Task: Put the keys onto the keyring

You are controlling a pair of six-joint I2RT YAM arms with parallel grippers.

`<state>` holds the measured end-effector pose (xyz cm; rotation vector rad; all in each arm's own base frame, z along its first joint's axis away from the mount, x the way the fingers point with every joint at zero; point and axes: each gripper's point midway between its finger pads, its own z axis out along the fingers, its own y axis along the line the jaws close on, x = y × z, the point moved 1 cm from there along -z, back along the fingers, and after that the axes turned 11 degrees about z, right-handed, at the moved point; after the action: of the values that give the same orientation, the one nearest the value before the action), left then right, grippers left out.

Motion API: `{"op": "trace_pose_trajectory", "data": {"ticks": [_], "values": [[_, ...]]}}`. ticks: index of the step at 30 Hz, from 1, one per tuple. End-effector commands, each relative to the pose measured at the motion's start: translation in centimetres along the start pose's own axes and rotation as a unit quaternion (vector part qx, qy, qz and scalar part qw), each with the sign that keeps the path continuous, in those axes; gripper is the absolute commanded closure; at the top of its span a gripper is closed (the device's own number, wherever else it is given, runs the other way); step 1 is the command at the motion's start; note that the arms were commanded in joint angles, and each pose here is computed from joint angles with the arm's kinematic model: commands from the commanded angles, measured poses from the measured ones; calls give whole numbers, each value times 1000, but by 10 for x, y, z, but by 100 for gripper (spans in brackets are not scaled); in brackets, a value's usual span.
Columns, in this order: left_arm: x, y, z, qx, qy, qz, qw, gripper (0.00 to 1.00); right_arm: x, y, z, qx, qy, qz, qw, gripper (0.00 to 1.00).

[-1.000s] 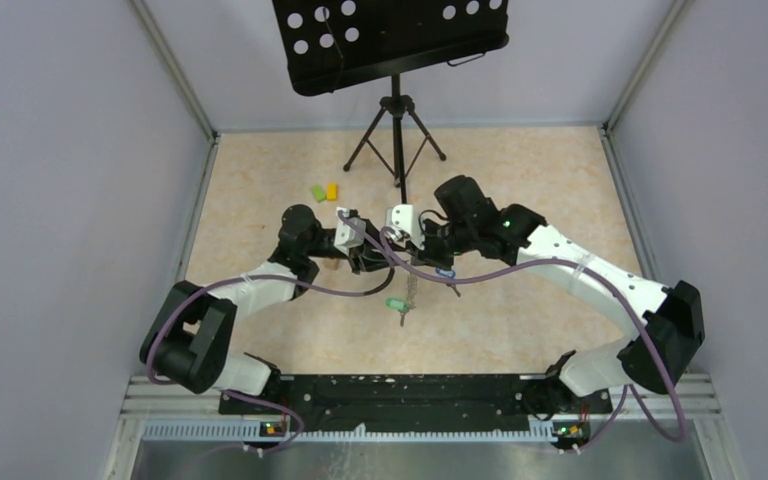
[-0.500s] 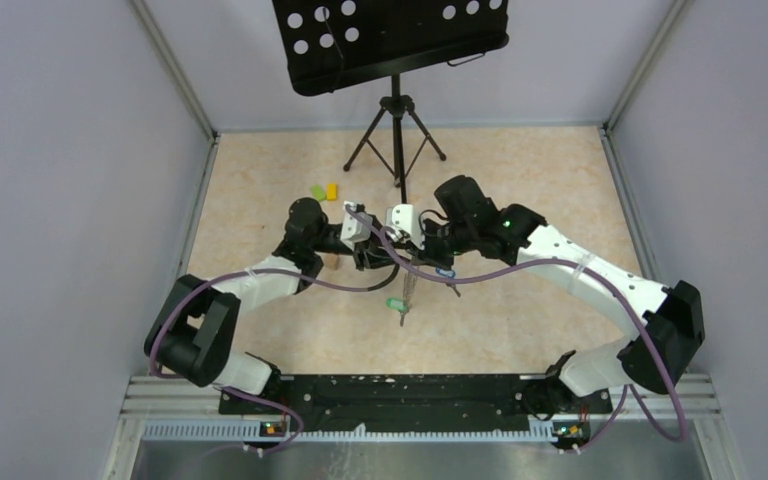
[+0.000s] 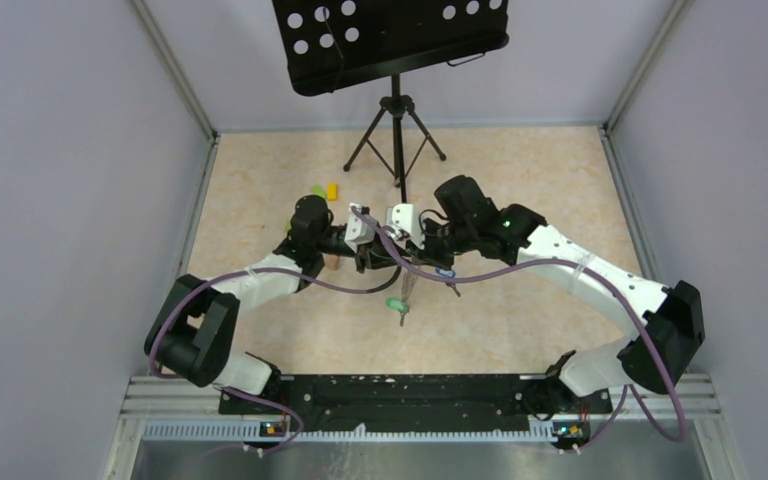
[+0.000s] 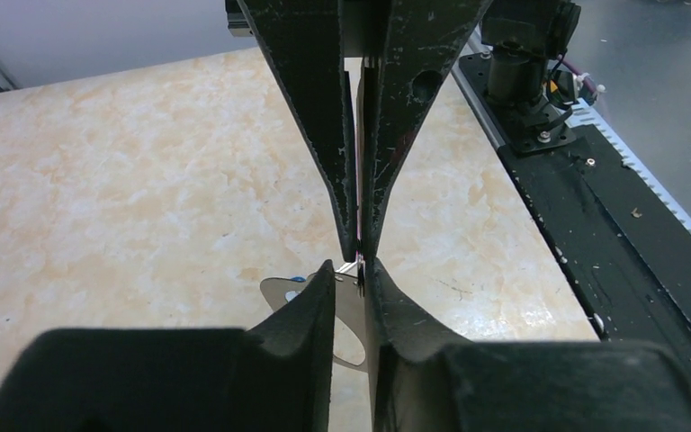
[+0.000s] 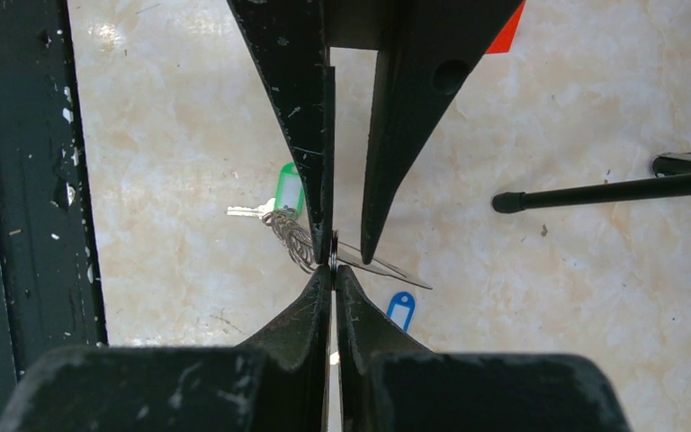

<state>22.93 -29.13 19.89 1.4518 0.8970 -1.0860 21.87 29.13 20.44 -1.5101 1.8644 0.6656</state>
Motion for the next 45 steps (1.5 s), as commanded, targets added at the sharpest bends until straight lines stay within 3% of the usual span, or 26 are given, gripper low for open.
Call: {"op": "trace_pose_trajectory", "data": {"ticks": [1, 7, 13, 20, 22, 28, 45], "values": [[-9, 5, 4, 14, -8, 21, 1000, 81, -28, -1, -8, 8, -40, -17, 999, 100], [-8, 5, 7, 19, -8, 19, 1000, 100, -30, 0, -8, 7, -43, -16, 999, 100], [-17, 6, 6, 8, -21, 7, 1000, 100, -35, -4, -13, 19, -68, -5, 997, 100], [-43, 0, -5, -13, -81, -41, 996, 100, -40, -13, -38, -19, -167, 25, 985, 70], [-51, -4, -7, -14, -103, -56, 993, 100, -40, -13, -44, -33, -193, 25, 980, 66], [-57, -9, -8, -13, -131, -90, 987, 100, -38, -3, -50, -71, -239, 18, 968, 64], [-56, -10, -9, -29, -137, -95, 986, 100, -22, -3, -22, -108, -224, 62, 967, 62]]}}
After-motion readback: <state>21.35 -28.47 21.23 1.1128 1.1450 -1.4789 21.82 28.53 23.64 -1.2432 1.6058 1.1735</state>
